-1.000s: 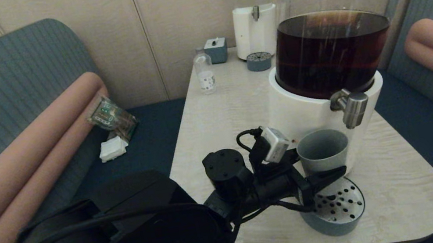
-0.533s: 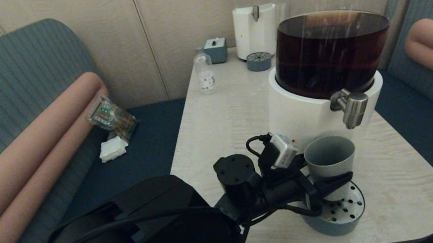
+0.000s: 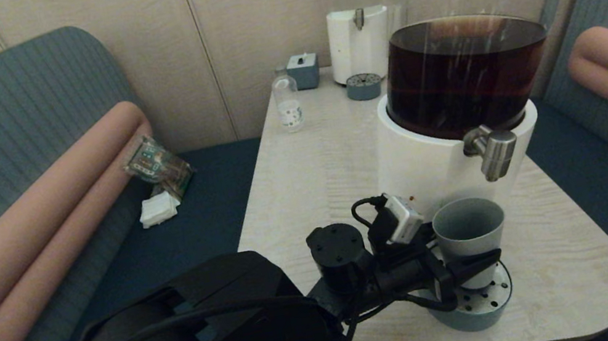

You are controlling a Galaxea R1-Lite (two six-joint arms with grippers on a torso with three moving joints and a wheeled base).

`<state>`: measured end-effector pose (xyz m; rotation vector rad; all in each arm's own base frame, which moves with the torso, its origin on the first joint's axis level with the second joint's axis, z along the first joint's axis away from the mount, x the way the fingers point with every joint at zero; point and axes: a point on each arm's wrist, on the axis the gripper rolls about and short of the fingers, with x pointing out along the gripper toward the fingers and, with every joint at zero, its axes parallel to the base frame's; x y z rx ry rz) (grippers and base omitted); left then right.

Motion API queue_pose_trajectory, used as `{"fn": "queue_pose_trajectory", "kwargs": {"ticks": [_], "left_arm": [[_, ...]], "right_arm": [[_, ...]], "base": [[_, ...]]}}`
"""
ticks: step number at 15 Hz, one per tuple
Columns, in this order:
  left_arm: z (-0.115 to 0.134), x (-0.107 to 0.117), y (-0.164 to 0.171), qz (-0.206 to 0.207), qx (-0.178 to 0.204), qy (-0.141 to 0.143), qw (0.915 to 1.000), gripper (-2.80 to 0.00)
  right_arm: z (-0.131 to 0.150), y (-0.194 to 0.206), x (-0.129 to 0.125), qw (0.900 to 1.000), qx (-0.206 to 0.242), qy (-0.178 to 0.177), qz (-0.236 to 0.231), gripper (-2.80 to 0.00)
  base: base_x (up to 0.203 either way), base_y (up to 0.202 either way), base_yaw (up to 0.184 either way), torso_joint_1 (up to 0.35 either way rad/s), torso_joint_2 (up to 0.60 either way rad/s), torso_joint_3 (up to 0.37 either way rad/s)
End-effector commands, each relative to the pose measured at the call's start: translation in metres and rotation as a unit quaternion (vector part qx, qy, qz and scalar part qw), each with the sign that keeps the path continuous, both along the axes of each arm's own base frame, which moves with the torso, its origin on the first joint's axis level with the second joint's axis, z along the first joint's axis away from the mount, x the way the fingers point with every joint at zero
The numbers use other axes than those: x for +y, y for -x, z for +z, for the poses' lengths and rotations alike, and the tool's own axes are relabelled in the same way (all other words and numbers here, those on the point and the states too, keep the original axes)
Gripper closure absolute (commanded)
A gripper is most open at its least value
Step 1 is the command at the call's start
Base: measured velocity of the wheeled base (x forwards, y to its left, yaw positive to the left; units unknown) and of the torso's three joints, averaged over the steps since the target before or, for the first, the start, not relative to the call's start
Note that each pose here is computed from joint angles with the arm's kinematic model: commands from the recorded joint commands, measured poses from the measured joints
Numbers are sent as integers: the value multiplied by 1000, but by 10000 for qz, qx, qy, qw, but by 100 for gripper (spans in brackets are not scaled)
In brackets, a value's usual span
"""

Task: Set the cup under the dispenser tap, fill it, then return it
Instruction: Place it under the water dispenser

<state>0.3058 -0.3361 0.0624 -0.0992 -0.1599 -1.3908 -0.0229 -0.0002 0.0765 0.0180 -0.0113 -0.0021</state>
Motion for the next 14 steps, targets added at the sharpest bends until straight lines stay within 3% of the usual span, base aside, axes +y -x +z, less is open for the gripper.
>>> {"fn": "queue_pose_trajectory", "kwargs": {"ticks": [1,14], "left_arm": [[-2,0,1,-22,15,-13,10000,-280],[-3,1,4,-30,24,-29,10000,-280]], "right_arm": [[0,0,0,10000,3,2,3,0],[0,0,0,10000,3,-2,3,0]], "base": [[0,0,0,0,0,0],[0,0,0,0,0,0]]}}
